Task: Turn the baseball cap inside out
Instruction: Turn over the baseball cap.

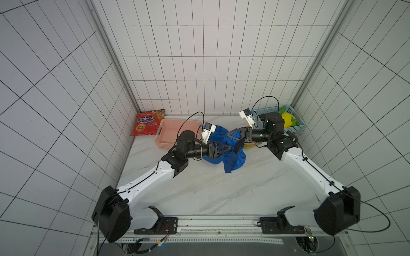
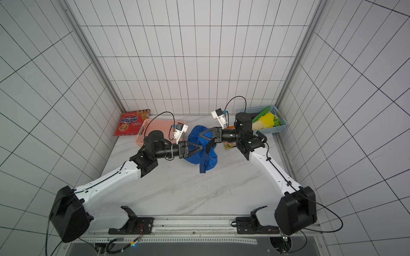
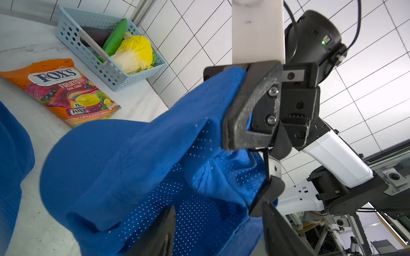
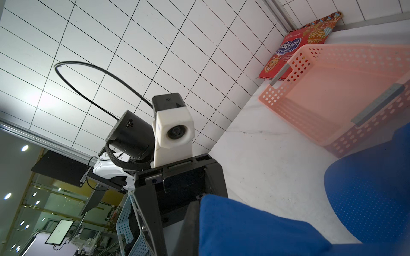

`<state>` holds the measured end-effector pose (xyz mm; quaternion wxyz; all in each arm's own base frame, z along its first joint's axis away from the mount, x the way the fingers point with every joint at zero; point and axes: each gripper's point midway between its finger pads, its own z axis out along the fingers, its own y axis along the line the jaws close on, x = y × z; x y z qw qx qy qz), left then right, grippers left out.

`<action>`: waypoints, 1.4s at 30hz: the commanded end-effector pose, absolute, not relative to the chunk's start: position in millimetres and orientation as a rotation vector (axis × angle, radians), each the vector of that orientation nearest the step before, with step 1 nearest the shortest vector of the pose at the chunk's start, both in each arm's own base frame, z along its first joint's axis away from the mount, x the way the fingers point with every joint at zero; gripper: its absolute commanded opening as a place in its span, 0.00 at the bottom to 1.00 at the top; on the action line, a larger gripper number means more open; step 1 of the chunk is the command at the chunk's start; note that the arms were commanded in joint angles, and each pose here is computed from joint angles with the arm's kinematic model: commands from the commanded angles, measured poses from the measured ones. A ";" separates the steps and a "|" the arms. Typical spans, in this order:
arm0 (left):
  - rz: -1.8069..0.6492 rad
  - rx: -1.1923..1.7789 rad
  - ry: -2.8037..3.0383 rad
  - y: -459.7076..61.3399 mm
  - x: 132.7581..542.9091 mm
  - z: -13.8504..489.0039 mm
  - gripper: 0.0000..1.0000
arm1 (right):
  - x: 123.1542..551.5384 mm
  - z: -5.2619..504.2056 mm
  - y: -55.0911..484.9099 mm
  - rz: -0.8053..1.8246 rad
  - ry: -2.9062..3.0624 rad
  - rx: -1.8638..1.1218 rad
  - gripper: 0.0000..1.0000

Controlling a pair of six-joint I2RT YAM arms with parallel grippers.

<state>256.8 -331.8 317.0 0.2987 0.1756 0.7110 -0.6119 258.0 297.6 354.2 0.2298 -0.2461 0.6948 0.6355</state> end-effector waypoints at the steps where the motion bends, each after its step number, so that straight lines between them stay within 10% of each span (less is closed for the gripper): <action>1: -1.690 0.407 1.790 -332.2 263.1 342.3 0.62 | 250.8 365.1 294.1 1.762 1.861 -0.711 0.00; 14: -1.786 0.438 1.863 -348.1 261.5 326.2 0.59 | 249.2 387.2 293.8 1.758 1.798 -0.734 0.00; 22: -1.811 0.462 1.864 -357.3 260.8 329.6 0.18 | 250.3 387.8 293.5 1.753 1.790 -0.728 0.00; 25: -1.759 0.371 1.870 -349.8 270.4 328.2 0.00 | 255.5 383.8 287.0 1.715 1.815 -0.709 0.15; 33: -1.563 0.140 1.848 -314.9 288.4 327.5 0.00 | 296.4 380.3 222.5 1.351 1.894 -0.458 0.83; 42: -1.485 0.032 1.848 -303.5 301.9 326.4 0.00 | 293.8 359.3 201.6 1.129 1.960 -0.287 0.92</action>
